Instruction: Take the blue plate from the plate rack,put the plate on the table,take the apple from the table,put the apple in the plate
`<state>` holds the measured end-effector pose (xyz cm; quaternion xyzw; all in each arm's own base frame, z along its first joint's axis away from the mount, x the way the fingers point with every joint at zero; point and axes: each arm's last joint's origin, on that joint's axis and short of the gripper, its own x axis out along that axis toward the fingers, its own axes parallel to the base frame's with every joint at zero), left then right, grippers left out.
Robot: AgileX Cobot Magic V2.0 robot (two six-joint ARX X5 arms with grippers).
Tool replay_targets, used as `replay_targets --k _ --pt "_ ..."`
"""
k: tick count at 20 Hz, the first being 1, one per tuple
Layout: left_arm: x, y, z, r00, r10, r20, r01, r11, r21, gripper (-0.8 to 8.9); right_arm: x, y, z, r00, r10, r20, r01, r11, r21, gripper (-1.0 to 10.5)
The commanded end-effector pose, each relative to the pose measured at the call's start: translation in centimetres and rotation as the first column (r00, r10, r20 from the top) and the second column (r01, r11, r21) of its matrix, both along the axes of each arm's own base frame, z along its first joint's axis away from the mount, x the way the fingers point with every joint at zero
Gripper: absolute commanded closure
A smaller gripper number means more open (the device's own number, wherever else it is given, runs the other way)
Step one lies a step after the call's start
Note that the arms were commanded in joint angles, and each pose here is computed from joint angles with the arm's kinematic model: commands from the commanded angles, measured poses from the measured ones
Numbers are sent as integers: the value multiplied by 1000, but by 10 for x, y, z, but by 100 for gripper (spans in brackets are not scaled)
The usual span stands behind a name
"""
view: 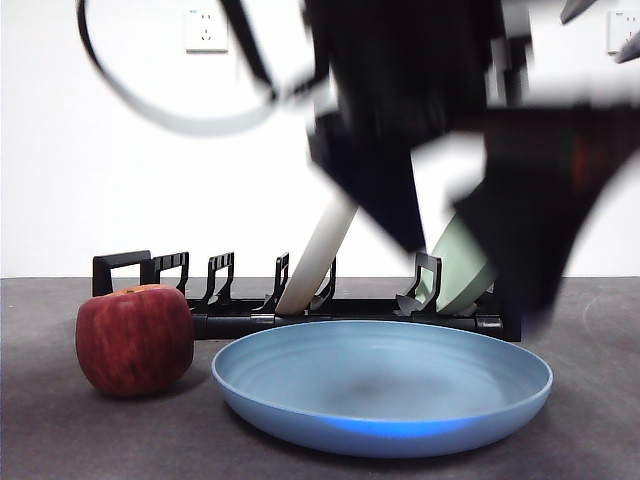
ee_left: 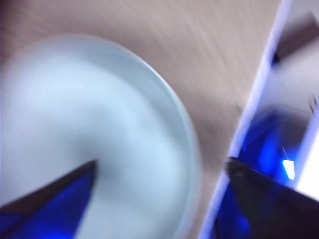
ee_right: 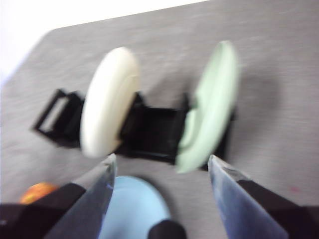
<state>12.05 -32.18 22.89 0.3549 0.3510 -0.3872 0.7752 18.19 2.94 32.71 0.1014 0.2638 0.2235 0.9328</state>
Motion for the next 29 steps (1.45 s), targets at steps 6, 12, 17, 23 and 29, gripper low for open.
replay_targets --k 6,12,17,23,29 --pt "24 101 155 928 313 200 -190 863 -467 344 -1 23 2 985 171 14 -172 985 35 538" --pt "63 214 173 815 573 84 -469 738 -485 381 12 85 -5 924 380 -36 -381 925 -9 534" --pt "70 276 175 678 735 11 -640 598 -482 381 23 143 -3 860 507 -53 -510 853 -109 522" --pt "58 311 180 570 822 -16 -712 483 -510 381 38 203 -17 811 576 -97 -583 786 -206 405" --pt "44 315 182 554 832 -42 -726 457 -514 381 58 278 -73 761 611 -217 -646 686 -335 405"
